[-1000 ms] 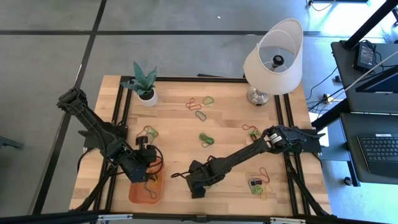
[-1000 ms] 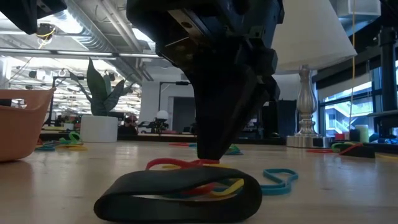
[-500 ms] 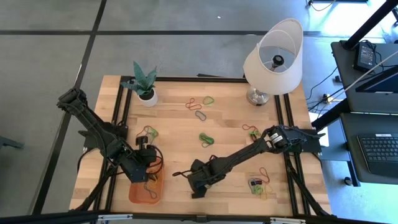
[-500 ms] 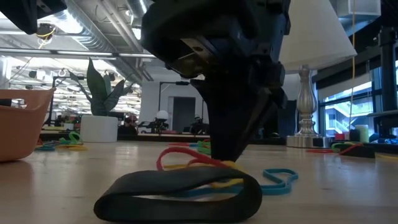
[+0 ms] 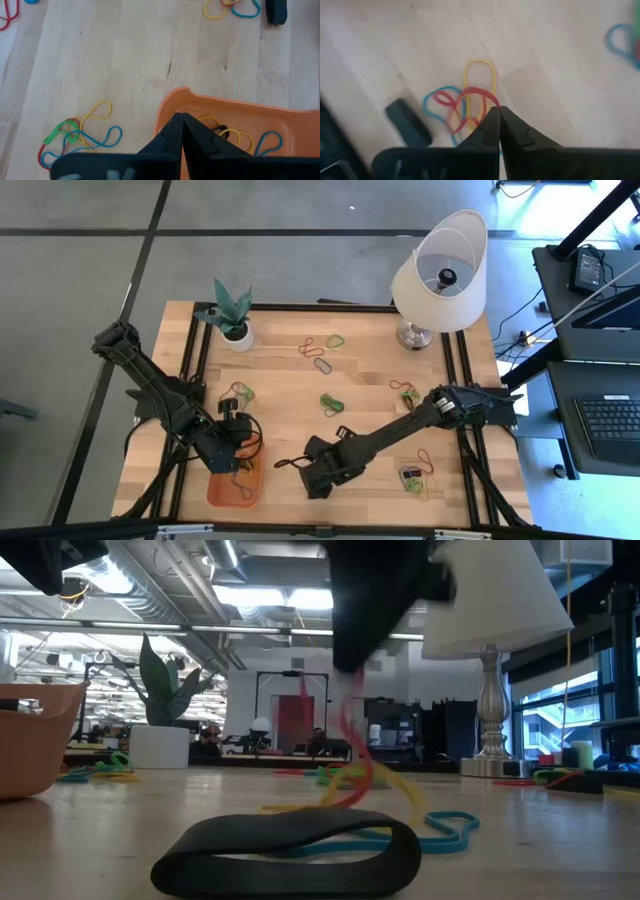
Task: Pick and place rubber bands into bin
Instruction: Put the red rubber band into the orange bin
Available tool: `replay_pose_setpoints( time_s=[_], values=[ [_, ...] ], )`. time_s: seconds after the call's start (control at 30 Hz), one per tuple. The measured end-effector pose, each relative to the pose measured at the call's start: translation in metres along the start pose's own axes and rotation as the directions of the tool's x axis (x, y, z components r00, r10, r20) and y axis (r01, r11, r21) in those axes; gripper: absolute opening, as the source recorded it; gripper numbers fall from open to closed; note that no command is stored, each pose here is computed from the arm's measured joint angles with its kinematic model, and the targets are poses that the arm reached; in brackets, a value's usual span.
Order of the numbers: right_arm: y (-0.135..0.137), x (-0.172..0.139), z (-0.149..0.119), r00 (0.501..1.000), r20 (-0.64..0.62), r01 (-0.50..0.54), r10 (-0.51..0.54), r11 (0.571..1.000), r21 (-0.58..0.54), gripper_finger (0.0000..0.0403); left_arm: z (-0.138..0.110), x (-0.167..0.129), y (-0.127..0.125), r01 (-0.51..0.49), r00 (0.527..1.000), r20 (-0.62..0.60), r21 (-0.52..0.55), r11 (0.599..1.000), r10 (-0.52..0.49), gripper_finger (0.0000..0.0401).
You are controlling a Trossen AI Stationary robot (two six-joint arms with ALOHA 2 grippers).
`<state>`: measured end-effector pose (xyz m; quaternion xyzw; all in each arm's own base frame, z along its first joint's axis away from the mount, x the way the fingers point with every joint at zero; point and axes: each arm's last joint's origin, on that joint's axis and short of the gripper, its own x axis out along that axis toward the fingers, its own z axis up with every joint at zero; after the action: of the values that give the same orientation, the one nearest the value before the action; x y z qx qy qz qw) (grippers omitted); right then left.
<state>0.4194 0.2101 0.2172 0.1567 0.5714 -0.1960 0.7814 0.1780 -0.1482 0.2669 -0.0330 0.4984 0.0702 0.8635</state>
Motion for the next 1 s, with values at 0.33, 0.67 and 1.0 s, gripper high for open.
replay_pose_setpoints(
  time_s=[0.33,0.67,1.0],
  values=[
    [0.001,-0.075,-0.011,0.959,0.253,0.115,-0.125,0.992,0.055,0.0001,0.000,0.000,0.000,-0.001,1.000,0.003,0.000,1.000,0.001,0.0006],
    [0.001,-0.085,-0.021,0.944,0.287,0.157,-0.163,0.987,0.043,0.0002,0.012,-0.001,-0.006,-0.013,0.980,0.200,-0.043,0.999,0.021,0.0056],
    [-0.008,-0.110,-0.042,0.905,0.365,0.236,-0.216,0.972,-0.010,0.0001,0.030,-0.007,-0.016,0.008,0.908,0.419,-0.064,0.998,0.019,0.0168]
  ],
)
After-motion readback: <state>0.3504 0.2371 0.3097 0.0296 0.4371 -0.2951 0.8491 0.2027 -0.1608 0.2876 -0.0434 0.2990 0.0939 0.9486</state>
